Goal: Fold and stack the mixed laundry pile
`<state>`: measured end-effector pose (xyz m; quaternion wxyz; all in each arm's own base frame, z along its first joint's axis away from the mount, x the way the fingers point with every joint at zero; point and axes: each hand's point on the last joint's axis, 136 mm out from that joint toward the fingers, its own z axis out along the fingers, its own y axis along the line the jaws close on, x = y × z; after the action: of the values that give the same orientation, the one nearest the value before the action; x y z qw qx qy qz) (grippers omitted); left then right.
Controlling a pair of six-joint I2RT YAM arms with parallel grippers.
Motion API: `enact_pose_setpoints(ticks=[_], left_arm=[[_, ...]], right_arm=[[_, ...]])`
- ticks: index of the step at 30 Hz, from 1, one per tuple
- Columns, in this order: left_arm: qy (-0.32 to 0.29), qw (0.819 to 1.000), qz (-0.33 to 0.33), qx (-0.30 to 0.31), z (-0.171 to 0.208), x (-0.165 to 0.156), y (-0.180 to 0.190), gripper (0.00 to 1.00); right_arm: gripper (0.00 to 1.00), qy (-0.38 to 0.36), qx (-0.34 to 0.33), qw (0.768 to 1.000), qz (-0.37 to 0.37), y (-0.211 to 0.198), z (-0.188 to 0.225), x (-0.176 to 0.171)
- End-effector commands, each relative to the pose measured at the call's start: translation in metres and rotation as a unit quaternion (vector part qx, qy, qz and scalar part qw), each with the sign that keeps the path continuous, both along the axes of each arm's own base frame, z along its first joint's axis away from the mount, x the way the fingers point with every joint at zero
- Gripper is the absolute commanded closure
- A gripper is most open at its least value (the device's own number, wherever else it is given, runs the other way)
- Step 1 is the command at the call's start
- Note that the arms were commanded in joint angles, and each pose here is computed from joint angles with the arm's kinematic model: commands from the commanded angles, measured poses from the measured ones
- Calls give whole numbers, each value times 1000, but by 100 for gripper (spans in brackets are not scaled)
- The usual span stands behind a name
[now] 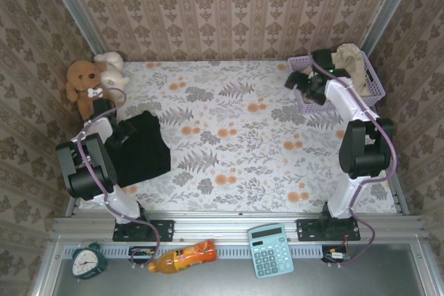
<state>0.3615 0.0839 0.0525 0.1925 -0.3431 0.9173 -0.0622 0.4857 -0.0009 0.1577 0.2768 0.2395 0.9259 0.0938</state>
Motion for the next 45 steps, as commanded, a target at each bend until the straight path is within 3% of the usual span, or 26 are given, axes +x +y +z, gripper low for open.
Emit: enact_pose_setpoints(ticks=[1, 2, 8, 13, 14, 18, 22, 26, 30, 36, 38, 41, 43, 45], left_arm=[[-23, 998, -57, -13, 39, 18, -19, 15], [-31, 997, -68, -13, 53, 23, -28, 0], [-89, 989, -118, 4, 107, 26, -111, 0], [-125, 985, -89, -73, 92, 10, -183, 0], [-129, 984, -88, -85, 86, 7, -196, 0], [-115, 983, -111, -95, 65, -2, -239, 0], [-98, 982, -126, -101, 51, -2, -261, 0], [-114, 975, -147, -123, 55, 1, -283, 0], [-128, 968, -173, -126, 67, 10, -292, 0], [-147, 959, -206, -131, 91, 16, -294, 0], [-153, 956, -216, -128, 98, 13, -294, 0], [-164, 958, -202, -119, 107, 15, -270, 0], [-165, 959, -199, -118, 109, 11, -260, 0], [-162, 960, -197, -115, 109, 5, -249, 0]], right_arm=[[0, 43, -46, 997, -41, -46, -23, 15], [0, 45, -40, 997, -51, -54, -26, 24], [2, 34, -23, 997, -63, -66, -45, 80], [18, 54, 48, 996, -51, -38, -84, 102], [28, 54, 66, 995, -51, -34, -89, 105], [99, 6, 75, 995, -60, -44, -55, 118], [100, -90, 71, 993, -42, -46, 43, 121], [100, -211, 55, 976, 6, -25, 175, 93], [100, -288, 42, 955, 63, 15, 267, 42], [100, -351, 70, 912, 201, 117, 355, -60], [100, -363, 82, 898, 234, 145, 371, -93], [100, -345, 106, 900, 245, 166, 362, -114], [100, -309, 107, 920, 217, 165, 321, -104], [100, -261, 89, 945, 176, 157, 256, -84]])
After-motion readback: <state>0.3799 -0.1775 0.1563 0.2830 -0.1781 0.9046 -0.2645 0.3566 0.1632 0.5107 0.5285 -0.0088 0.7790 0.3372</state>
